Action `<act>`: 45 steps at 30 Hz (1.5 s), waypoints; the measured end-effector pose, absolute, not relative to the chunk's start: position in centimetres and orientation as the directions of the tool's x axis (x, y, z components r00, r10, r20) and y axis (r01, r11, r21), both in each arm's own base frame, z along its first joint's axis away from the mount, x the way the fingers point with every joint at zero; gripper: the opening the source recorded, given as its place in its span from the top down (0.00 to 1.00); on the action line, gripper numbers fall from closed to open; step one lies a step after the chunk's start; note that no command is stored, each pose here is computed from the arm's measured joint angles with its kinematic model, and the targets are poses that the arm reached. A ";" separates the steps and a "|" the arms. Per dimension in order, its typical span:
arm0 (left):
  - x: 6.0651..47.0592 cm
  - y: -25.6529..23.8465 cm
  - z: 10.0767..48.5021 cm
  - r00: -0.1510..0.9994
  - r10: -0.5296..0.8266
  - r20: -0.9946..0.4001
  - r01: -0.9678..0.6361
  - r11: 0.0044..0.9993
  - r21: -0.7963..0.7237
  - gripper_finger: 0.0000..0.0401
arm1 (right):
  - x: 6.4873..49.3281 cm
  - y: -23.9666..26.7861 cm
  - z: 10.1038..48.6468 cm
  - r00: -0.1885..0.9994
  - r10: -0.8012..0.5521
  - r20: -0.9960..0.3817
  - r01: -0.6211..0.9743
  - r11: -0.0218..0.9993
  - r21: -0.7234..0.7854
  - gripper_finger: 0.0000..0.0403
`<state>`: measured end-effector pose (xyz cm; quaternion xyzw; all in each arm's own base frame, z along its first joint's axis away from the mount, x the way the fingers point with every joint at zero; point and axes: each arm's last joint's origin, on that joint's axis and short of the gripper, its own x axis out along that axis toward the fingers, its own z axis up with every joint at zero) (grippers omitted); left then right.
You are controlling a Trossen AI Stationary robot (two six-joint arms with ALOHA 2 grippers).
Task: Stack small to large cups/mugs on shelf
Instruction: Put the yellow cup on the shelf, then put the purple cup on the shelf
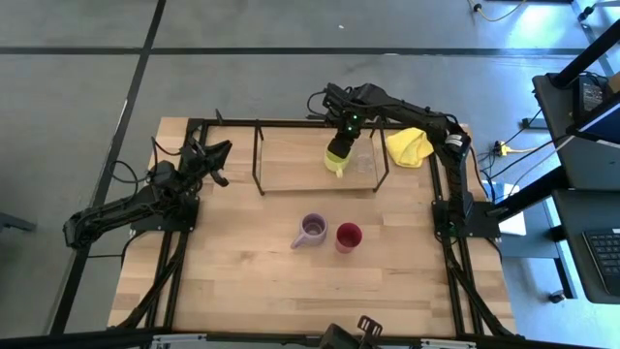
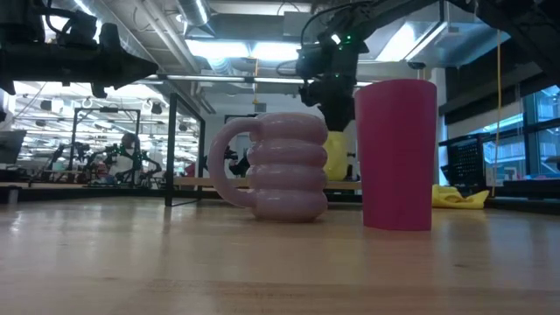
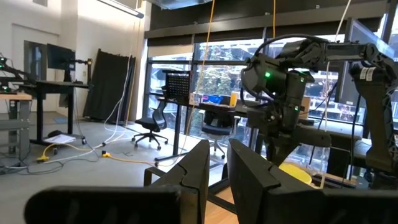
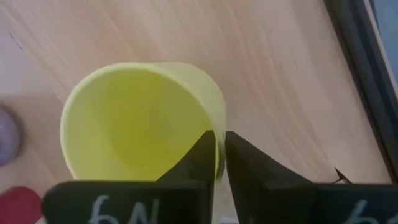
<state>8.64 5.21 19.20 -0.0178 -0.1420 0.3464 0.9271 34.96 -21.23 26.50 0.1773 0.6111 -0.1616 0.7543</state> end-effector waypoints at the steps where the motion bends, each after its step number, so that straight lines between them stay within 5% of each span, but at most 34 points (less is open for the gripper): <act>1: 8.6 5.2 19.2 0.719 0.648 0.251 -0.637 0.759 -0.134 0.87 | 34.9 -21.2 26.5 0.196 -0.025 -0.980 0.461 0.885 0.070 0.89; 29: 8.7 5.2 19.2 0.727 0.638 0.252 -0.627 0.767 -0.135 0.87 | 34.3 -21.4 26.6 0.153 -0.043 -0.987 0.429 0.903 0.027 0.89; 39: 8.7 5.2 19.2 0.727 0.638 0.252 -0.634 0.766 -0.112 0.87 | 33.9 -20.2 31.3 0.317 -0.043 -0.947 0.417 0.903 0.099 0.89; 45: 8.7 5.2 19.2 0.727 0.639 0.252 -0.636 0.765 -0.103 0.87 | 34.1 -15.5 35.0 0.429 0.052 -0.902 0.257 0.950 0.176 0.89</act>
